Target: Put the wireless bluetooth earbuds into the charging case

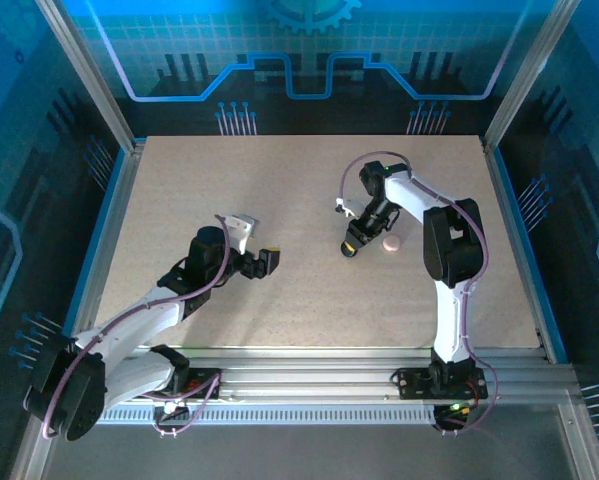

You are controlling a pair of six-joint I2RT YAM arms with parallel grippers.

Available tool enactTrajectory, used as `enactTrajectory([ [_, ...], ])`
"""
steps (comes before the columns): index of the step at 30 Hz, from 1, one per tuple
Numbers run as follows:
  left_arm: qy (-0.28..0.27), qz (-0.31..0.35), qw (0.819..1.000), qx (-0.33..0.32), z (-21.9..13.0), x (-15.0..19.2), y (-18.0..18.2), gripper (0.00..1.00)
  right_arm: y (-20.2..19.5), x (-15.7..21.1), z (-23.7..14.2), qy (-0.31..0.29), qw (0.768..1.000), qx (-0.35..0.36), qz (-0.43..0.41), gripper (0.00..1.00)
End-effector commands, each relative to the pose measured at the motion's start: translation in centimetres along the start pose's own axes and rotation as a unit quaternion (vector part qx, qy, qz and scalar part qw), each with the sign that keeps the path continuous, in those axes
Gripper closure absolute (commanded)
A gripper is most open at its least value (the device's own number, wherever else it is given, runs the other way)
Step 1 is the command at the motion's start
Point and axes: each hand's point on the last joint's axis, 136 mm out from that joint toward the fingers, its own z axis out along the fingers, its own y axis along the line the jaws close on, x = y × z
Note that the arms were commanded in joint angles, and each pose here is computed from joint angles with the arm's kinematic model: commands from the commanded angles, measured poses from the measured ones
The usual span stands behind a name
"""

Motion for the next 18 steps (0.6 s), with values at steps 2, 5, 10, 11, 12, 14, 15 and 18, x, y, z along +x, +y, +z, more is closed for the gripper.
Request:
enactTrajectory([
  [2, 0.005, -0.007, 1.0, -0.002, 0.2, 0.4, 0.1, 0.13, -1.6, 0.3, 0.0, 0.001, 1.0, 0.012, 0.023, 0.67],
  [5, 0.008, -0.008, 1.0, 0.003, 0.3, 0.4, -0.1, 0.14, -2.1, 0.2, -0.2, -0.001, 0.999, 0.025, 0.028, 0.63],
  [10, 0.009, -0.009, 1.0, 0.003, 0.2, 0.4, -0.1, 0.14, -2.6, 0.1, -0.4, -0.002, 0.999, 0.041, 0.033, 0.58],
  [11, 0.009, -0.009, 1.0, 0.003, 0.2, 0.3, -0.1, 0.14, -2.7, 0.2, -0.4, -0.001, 0.998, 0.043, 0.034, 0.57],
  [12, 0.009, -0.009, 1.0, 0.002, 0.2, 0.3, -0.1, 0.14, -2.7, 0.2, -0.5, -0.001, 0.998, 0.046, 0.034, 0.57],
  [14, 0.009, -0.007, 1.0, 0.001, 0.1, 0.2, -0.1, 0.14, -2.9, 0.3, -0.8, -0.003, 0.998, 0.054, 0.037, 0.56],
  [15, 0.009, -0.008, 1.0, -0.001, 0.0, 0.1, 0.0, 0.14, -2.9, 0.2, -1.0, -0.008, 0.998, 0.058, 0.036, 0.55],
  [18, 0.005, -0.008, 1.0, -0.006, -0.1, -0.2, 0.1, 0.14, -2.5, -0.3, -2.3, -0.037, 0.996, 0.074, 0.03, 0.55],
])
